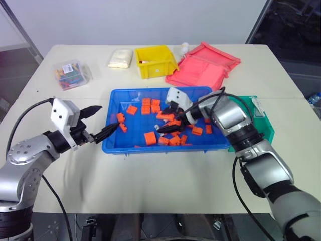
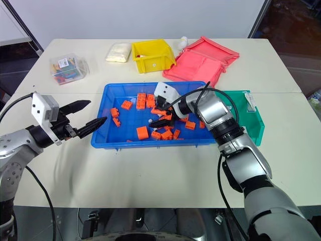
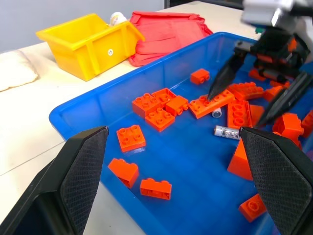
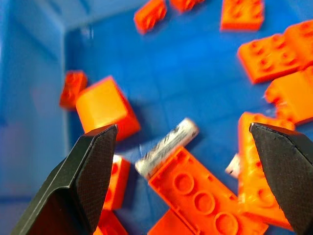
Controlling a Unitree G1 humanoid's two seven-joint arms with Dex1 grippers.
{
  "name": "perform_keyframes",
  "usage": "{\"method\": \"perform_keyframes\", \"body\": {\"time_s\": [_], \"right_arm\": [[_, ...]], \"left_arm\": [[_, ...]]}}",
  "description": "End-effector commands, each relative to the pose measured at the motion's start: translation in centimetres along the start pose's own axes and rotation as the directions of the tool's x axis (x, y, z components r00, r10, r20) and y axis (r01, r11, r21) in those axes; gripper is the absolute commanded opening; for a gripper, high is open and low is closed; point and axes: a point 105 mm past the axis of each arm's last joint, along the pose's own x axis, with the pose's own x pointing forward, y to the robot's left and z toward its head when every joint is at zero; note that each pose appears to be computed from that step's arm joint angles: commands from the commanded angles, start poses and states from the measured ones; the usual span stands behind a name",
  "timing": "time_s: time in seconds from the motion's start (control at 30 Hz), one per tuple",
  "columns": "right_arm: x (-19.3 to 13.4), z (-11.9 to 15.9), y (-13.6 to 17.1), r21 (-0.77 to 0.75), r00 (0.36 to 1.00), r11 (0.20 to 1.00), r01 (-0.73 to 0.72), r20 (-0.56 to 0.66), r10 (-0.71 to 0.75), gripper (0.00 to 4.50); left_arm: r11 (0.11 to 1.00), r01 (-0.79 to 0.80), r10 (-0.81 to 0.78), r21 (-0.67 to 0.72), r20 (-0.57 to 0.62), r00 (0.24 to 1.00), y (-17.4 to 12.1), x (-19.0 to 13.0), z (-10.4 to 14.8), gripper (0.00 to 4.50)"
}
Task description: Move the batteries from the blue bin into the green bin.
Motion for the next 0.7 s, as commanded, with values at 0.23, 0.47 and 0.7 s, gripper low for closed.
{"method": "perform_keyframes", "body": {"time_s": [0.23, 0.47, 0.7], "right_arm": [[1.4, 0.5, 0.9, -0.109, 0.999, 0.993, -0.046, -0.025, 0.043, 4.44], [2.1, 0.4, 1.1, -0.112, 0.997, 0.991, -0.067, -0.037, 0.063, 4.44], [2.2, -1.4, 0.5, -0.095, 0.995, 0.994, -0.055, -0.093, 0.046, 1.01]], "left_arm": [[0.999, -0.009, 0.008, 0.038, 0.036, 0.999, -0.2, -0.1, 1.1, 4.5], [0.999, -0.02, 0.019, 0.039, 0.038, 0.999, -0.2, -0.1, 1.0, 4.5], [0.998, -0.035, 0.033, 0.045, 0.042, 0.999, -0.2, -0.1, 1.0, 4.5]]}}
